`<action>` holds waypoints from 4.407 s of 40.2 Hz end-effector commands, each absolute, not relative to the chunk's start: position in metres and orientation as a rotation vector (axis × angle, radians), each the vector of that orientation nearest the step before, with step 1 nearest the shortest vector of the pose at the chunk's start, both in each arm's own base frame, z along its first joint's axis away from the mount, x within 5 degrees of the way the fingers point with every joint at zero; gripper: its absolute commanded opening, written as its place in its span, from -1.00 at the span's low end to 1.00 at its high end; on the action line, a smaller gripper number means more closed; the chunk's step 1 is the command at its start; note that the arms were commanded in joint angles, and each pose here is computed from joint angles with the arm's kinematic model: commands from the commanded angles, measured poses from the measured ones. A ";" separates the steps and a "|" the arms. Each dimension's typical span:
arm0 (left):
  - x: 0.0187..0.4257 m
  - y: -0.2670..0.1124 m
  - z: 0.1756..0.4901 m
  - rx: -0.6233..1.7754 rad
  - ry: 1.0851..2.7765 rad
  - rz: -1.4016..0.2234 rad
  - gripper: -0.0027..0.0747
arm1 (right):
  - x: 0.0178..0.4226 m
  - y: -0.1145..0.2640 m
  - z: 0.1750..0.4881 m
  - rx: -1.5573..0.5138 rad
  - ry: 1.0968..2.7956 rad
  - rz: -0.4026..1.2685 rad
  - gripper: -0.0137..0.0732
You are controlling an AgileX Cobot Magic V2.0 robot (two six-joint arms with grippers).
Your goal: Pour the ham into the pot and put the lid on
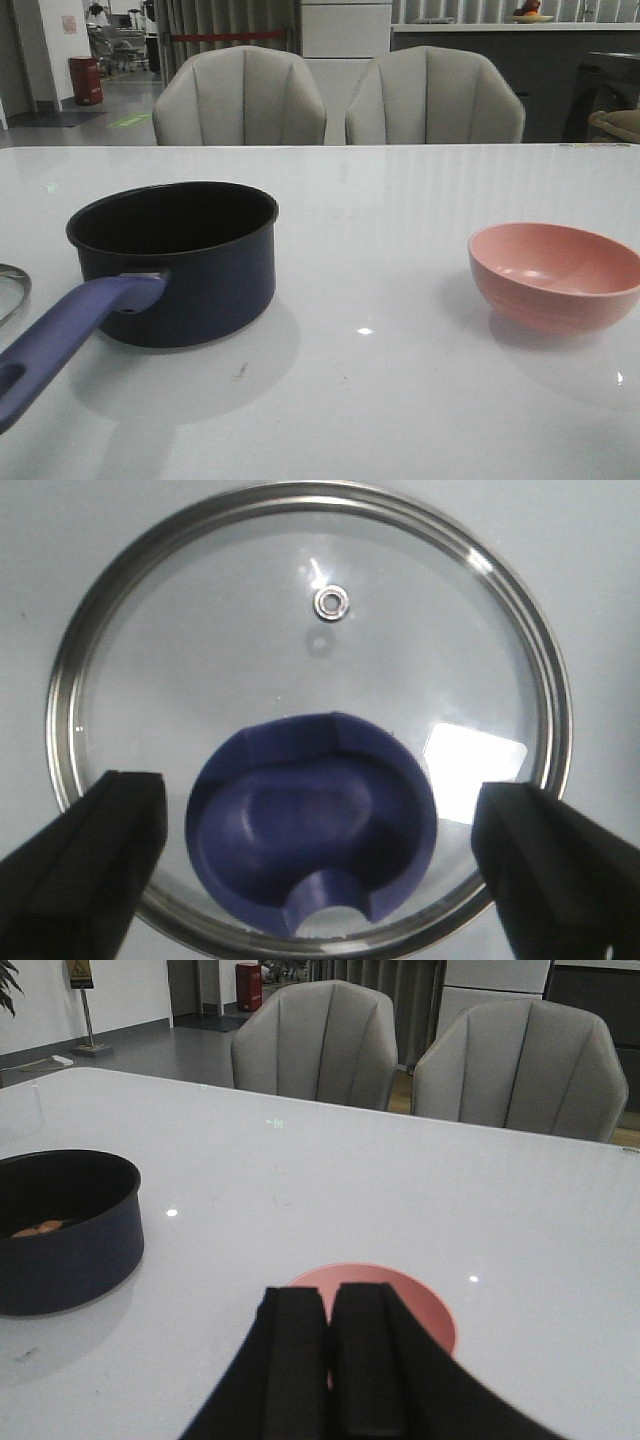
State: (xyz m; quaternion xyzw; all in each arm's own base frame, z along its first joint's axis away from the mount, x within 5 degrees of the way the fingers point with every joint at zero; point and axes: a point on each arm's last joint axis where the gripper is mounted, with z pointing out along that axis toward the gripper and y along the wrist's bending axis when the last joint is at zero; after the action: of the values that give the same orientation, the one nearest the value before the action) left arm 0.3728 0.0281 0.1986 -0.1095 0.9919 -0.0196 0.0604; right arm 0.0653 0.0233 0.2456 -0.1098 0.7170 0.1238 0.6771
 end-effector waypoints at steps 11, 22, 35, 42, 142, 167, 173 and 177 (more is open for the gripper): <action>0.379 0.027 0.212 -0.364 2.950 -0.103 0.76 | 0.066 0.022 0.261 -0.225 1.518 0.269 -0.35; 0.379 0.027 0.213 -0.372 2.943 -0.104 0.76 | 0.066 0.022 0.261 -0.225 1.518 0.269 -0.35; 0.380 0.027 0.212 -0.387 2.937 -0.105 0.27 | 0.066 0.022 0.261 -0.225 1.518 0.269 -0.35; 0.381 0.027 0.210 -0.388 2.943 -0.105 0.03 | 0.066 0.022 0.261 -0.225 1.518 0.269 -0.35; 0.364 -0.174 0.324 0.707 2.729 -0.133 -0.08 | 0.066 0.022 0.261 -0.225 1.518 0.269 -0.35; 0.370 -0.178 0.309 0.714 2.765 -0.155 -0.08 | 0.066 0.022 0.261 -0.225 1.518 0.269 -0.35; 0.372 -0.179 0.304 0.718 2.777 -0.141 -0.07 | 0.066 0.022 0.261 -0.225 1.518 0.269 -0.35; 0.374 -0.179 0.299 0.722 2.788 -0.128 -0.06 | 0.066 0.022 0.261 -0.225 1.518 0.269 -0.35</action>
State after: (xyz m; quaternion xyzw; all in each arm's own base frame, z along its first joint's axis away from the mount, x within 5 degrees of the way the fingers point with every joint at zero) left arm 0.3830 -0.1799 0.2736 0.2455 0.9618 -0.0409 0.1144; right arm 0.0653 0.0233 0.2456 -0.1098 0.7170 0.1238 0.6771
